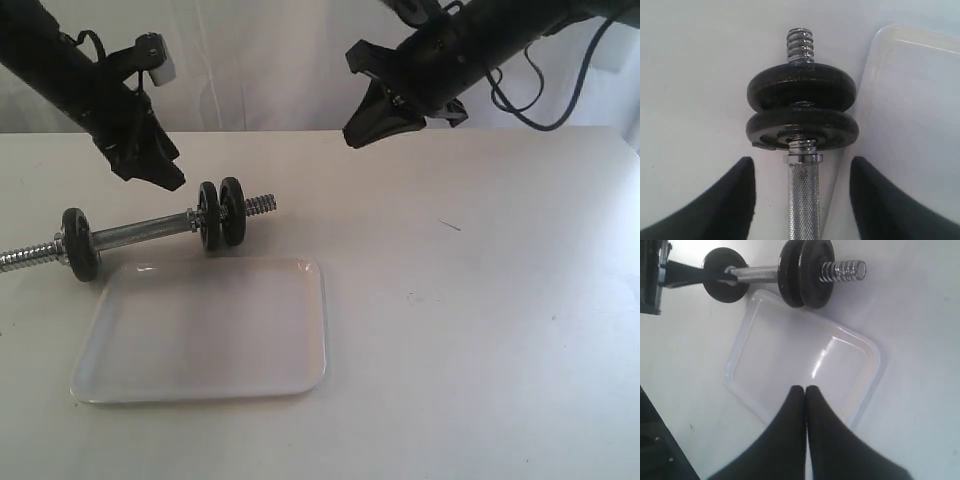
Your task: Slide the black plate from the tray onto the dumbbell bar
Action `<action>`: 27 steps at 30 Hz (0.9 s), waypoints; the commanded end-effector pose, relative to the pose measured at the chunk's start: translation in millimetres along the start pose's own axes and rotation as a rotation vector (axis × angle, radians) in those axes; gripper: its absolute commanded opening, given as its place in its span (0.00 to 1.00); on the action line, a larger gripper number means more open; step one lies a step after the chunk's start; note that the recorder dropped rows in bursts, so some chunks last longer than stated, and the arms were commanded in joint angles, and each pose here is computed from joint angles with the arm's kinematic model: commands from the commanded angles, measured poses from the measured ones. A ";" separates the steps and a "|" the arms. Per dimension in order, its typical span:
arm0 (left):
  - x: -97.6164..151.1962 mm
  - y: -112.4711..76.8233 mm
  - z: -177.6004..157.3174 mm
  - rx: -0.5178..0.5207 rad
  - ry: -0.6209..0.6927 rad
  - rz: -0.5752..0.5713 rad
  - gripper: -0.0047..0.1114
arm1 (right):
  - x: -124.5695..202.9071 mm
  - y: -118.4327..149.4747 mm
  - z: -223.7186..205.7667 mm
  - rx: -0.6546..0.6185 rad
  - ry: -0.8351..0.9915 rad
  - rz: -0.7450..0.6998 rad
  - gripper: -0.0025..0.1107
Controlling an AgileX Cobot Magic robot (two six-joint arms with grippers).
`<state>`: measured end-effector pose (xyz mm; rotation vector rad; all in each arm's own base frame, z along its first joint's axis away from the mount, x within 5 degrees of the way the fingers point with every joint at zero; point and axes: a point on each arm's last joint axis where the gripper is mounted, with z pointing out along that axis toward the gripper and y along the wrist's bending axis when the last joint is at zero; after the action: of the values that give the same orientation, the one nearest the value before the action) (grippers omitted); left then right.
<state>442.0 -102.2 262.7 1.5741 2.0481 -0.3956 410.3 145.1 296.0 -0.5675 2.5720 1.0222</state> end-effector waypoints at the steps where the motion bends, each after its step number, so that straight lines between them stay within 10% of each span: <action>1: -10.6 -7.3 -18.4 -0.011 -0.021 -0.019 0.30 | 9.7 -15.1 -14.6 0.039 -0.033 0.031 0.02; 4: -15.2 -9.4 -30.8 -0.043 -0.027 -0.059 0.04 | 16.7 -25.9 -22.4 0.072 -0.052 0.062 0.02; 14: 1.4 2.3 -63.1 -0.126 -0.073 -0.567 0.04 | 41.2 -31.0 -53.4 0.335 -0.165 0.049 0.02; 27: -11.4 1.3 -141.8 -0.449 -0.294 -0.882 0.04 | 76.2 -40.4 -62.7 0.538 -0.372 0.133 0.02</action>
<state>421.2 -42.3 365.1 0.3984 2.3265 -0.4297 357.8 60.3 284.2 -0.1235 2.4564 0.4000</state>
